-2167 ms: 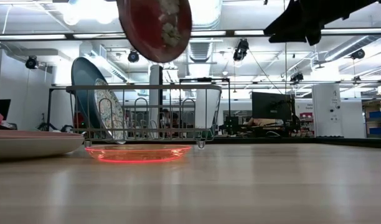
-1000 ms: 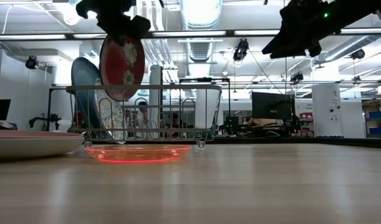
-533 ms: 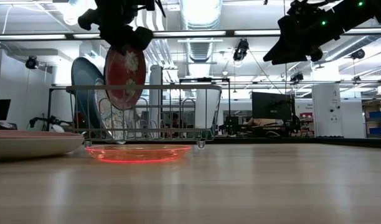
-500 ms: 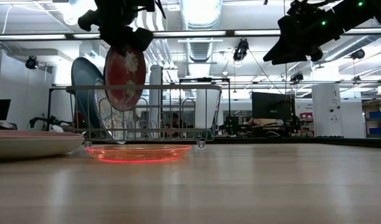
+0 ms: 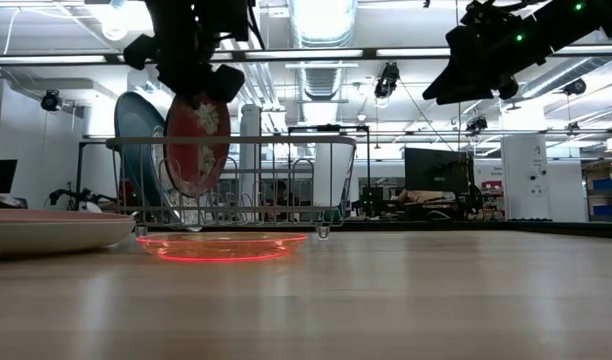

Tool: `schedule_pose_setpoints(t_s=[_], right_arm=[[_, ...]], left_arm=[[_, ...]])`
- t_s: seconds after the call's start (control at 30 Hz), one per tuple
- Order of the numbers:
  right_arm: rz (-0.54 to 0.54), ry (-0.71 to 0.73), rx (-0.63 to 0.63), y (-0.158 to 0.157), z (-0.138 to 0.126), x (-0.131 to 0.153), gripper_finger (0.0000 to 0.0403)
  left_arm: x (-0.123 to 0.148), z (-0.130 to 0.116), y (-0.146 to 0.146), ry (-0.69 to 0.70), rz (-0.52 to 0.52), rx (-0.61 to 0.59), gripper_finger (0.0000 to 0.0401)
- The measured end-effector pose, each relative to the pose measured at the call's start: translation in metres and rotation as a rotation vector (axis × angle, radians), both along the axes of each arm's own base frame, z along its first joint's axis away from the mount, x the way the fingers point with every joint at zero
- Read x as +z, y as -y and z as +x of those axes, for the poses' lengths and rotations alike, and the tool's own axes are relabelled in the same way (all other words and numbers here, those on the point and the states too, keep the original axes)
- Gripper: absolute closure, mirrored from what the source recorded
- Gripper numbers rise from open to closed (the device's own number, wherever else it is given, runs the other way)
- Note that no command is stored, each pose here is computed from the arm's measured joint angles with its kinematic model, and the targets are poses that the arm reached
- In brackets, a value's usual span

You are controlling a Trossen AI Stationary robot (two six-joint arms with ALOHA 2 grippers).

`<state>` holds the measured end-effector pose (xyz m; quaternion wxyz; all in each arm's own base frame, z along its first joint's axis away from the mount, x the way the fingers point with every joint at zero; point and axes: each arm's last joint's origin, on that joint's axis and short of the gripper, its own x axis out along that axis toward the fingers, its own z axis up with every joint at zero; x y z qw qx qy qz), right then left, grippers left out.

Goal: Sort dishes
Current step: Put the red plate in the dishwasher rack

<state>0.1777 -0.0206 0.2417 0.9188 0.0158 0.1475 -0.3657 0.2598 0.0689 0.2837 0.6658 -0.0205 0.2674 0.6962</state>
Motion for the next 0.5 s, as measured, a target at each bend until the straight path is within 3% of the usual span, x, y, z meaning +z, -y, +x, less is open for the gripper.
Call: schedule_pose_setpoints(t_s=[0.5], right_arm=[[0.000, 0.000, 0.000, 0.000, 0.000, 0.000, 0.0187]], left_arm=[[-0.016, 0.001, -0.003, 0.076, -0.040, 0.027, 0.0375]])
